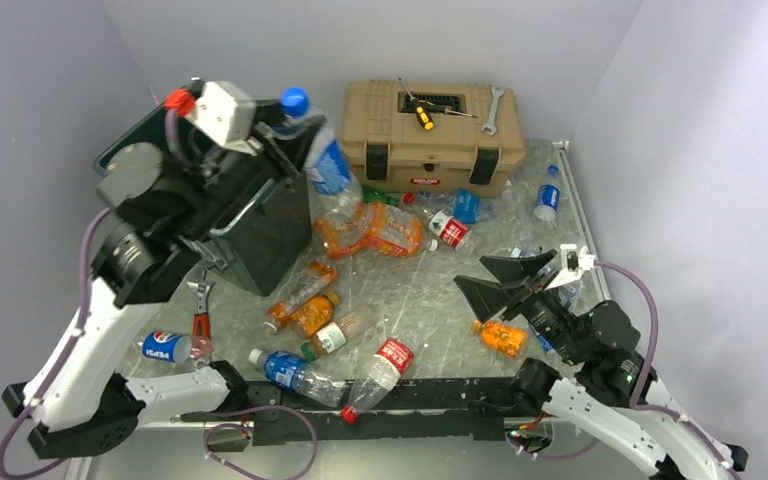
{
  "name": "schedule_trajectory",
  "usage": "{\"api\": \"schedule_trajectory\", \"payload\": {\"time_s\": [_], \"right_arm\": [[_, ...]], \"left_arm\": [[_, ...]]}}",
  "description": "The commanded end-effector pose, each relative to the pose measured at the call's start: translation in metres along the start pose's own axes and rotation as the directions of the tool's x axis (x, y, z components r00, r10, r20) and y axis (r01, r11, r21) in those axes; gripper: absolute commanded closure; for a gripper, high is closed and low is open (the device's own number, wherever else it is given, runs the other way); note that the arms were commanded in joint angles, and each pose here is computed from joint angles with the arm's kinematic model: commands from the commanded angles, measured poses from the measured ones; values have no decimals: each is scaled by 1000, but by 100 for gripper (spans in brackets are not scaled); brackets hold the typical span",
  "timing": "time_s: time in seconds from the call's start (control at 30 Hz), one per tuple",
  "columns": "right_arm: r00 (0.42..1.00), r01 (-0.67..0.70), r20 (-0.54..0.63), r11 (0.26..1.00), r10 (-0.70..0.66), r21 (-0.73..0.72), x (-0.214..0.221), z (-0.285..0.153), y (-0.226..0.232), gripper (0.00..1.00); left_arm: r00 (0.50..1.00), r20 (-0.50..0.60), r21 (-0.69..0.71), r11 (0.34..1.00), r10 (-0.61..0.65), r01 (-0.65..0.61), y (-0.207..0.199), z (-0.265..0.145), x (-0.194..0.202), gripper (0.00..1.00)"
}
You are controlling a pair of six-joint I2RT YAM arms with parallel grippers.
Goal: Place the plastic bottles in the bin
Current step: Pick up the plastic bottle at the center of the board, then place the plastic bottle in the trash bin.
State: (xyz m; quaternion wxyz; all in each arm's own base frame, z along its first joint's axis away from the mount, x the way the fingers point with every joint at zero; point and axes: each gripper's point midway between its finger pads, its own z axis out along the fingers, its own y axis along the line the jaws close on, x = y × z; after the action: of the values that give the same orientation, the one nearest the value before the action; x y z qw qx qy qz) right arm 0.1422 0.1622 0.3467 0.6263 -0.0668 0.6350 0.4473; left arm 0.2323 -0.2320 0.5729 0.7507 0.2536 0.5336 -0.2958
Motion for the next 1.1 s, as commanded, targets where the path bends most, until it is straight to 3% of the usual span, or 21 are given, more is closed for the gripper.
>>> {"api": "schedule_trajectory", "payload": {"time_s": [0.0, 0.1, 0.27, 0.33, 0.43, 0.6, 0.73, 0.83, 0.97, 1.07], "right_arm": [[1000, -6, -13, 995, 8, 97, 22, -8, -28, 0], [1000, -2, -2, 992, 2, 125, 28, -11, -38, 0], [999, 8, -35, 994, -5, 105, 45, -11, -41, 0], [998, 8, -56, 994, -2, 109, 52, -9, -42, 0], [997, 7, -82, 995, 1, 99, 60, -5, -41, 0], [993, 1, -120, 996, 9, 85, 69, -4, -39, 0], [990, -11, -138, 998, 18, 57, 77, -5, -36, 0], [987, -10, -157, 999, 17, 42, 80, -5, -33, 0], [985, 10, -172, 998, 1, 62, 81, -7, -37, 0], [987, 9, -158, 998, 2, 69, 79, -8, -39, 0]], "left_arm": [[965, 16, -365, 900, 260, -236, 71, -34, -41, 100], [934, -28, -531, 786, 357, -316, 103, -48, -56, 100], [853, -200, -651, 586, 482, -483, 140, -48, -61, 100], [855, -276, -622, 597, 438, -507, 157, -35, -37, 100], [907, -311, -648, 634, 285, -422, 203, -33, 0, 100], [909, -386, -756, 509, 161, -411, 276, -59, 43, 100], [928, -341, -828, 420, 148, -371, 318, -84, 68, 100], [933, -313, -831, 424, 179, -360, 332, -88, 88, 100], [940, -318, -800, 497, 126, -337, 331, -79, 116, 100], [940, -331, -819, 473, 76, -327, 337, -85, 129, 100]]}}
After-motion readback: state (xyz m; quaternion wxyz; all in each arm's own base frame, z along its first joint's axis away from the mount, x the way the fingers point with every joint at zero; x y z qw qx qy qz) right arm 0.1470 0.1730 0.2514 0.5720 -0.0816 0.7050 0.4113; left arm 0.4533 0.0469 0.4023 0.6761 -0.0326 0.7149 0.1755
